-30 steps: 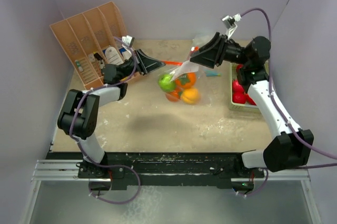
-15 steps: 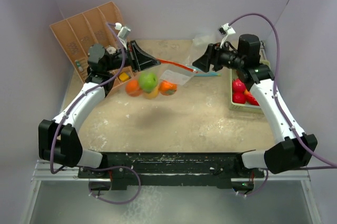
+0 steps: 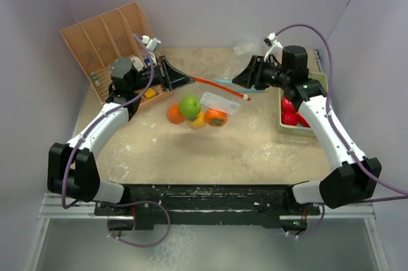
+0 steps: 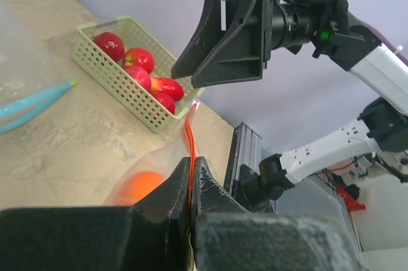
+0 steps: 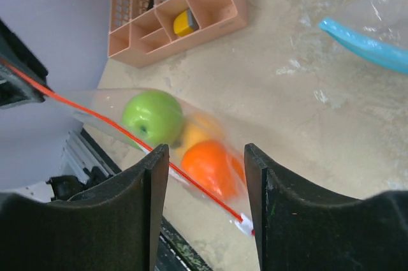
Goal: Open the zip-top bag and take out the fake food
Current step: Pick up the zipper food storage bag at the center of the board, then unzip the zipper food storage bag.
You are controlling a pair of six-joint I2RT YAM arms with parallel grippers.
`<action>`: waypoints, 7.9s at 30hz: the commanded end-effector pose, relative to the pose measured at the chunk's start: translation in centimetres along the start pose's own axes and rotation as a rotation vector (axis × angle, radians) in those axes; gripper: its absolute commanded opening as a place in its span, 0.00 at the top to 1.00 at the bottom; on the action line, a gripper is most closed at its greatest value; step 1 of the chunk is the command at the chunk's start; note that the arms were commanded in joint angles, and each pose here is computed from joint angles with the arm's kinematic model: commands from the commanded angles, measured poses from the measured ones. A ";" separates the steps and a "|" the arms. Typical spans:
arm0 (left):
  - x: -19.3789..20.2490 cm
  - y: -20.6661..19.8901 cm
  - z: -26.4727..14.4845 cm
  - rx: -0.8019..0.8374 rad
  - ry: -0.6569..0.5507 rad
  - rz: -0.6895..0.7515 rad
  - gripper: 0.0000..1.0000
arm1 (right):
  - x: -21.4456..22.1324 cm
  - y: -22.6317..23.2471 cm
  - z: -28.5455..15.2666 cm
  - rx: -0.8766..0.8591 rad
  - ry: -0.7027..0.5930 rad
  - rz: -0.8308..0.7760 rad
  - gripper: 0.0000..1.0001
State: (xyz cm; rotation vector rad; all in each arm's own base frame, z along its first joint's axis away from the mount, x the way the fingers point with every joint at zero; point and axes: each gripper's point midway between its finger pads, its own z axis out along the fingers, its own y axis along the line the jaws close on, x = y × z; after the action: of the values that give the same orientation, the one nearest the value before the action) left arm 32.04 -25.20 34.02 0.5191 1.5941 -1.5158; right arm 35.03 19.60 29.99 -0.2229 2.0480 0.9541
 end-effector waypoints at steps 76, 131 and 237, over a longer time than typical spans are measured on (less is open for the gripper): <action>-0.9 -0.5 2.8 -0.596 -0.151 0.150 0.00 | 1.8 0.9 3.4 0.062 0.016 0.262 1.00; -6.7 -12.8 -1.2 0.467 -0.153 0.258 1.00 | 0.5 22.5 -9.7 -1.247 0.185 -0.131 1.00; -6.3 -9.1 -1.4 0.183 -0.035 0.187 1.00 | -4.3 21.7 2.0 -0.613 0.006 -0.446 0.61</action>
State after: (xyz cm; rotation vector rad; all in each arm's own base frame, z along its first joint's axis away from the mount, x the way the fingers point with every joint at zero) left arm 29.36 -24.29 41.46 0.6640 1.4620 -1.5809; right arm 30.15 35.03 41.56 -0.9286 1.6593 1.2066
